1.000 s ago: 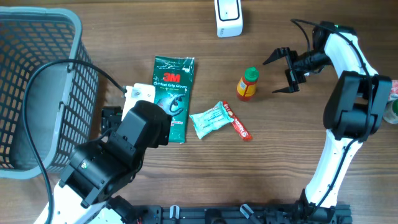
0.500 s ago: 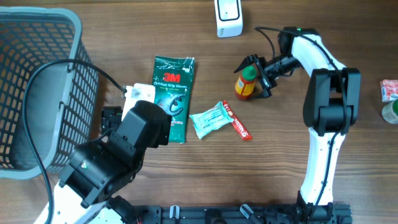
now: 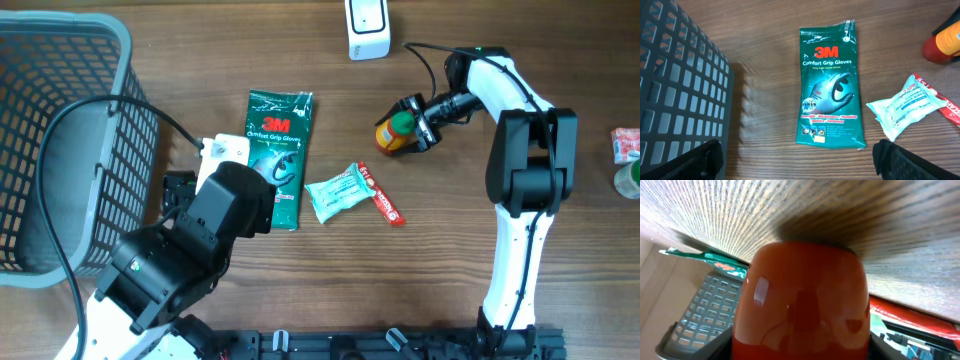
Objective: Scan the item barcode
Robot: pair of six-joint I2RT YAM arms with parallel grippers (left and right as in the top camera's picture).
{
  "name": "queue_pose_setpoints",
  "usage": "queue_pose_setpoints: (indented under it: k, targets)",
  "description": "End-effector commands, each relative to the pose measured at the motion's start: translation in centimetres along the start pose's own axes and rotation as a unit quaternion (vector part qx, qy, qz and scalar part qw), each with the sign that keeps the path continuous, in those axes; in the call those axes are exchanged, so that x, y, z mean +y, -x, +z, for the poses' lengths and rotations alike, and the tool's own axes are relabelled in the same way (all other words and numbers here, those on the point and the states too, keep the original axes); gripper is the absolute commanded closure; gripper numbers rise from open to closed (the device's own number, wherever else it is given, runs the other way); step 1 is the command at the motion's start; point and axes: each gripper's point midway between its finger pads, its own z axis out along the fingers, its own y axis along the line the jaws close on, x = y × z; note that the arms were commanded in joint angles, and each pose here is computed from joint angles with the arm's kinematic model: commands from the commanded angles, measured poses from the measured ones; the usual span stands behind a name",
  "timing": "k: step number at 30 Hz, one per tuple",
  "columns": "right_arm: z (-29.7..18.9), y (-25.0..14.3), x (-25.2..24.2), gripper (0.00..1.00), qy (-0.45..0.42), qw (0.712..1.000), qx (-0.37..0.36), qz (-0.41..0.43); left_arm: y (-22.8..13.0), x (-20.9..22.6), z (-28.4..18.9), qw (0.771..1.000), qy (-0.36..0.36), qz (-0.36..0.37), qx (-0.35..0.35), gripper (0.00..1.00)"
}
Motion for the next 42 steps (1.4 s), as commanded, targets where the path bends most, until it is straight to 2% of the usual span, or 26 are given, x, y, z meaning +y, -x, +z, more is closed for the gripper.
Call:
queue_pose_setpoints:
  k: [1, 7, 17, 25, 27, 36, 39, 42]
  targets:
    - [1.0, 2.9, -3.0, 0.4, -0.072, 0.996, -0.049, 0.024, 0.1, 0.0, -0.1, 1.0, -0.002, -0.012, -0.002, 0.0]
    - [0.1, 1.9, -2.3, 0.4, -0.068, 0.996, -0.052, 0.001, 0.1, 0.0, -0.1, 1.0, -0.002, -0.012, -0.002, 0.0]
    - [-4.0, -3.1, -1.1, 0.4, -0.071, 0.993, -0.089, -0.038, 0.1, 0.0, -0.1, 1.0, -0.002, -0.012, -0.002, 0.0]
    - [-5.6, -8.0, -1.9, 0.4, -0.083, 0.992, -0.052, -0.081, 0.1, 0.0, -0.1, 1.0, -0.002, -0.012, -0.002, 0.0]
    - [-5.6, -10.2, -1.0, 0.41, -0.047, 0.99, -0.01, -0.134, 0.1, 0.0, -0.1, 1.0, -0.002, -0.012, -0.002, 0.0]
    - [-4.8, -12.7, 1.7, 0.3, 0.025, 0.984, 0.043, -0.171, 0.1, 0.0, -0.1, 1.0, -0.002, -0.012, -0.002, 0.0]
    - [-4.9, -12.8, 4.2, 0.29, 0.083, 0.971, 0.048, -0.22, 0.1, 0.0, -0.1, 1.0, -0.002, -0.012, -0.002, 0.0]
    - [-4.9, -14.6, 6.7, 0.29, 0.151, 0.951, 0.087, -0.256, 0.1, 0.0, -0.1, 1.0, -0.002, -0.012, -0.002, 0.0]
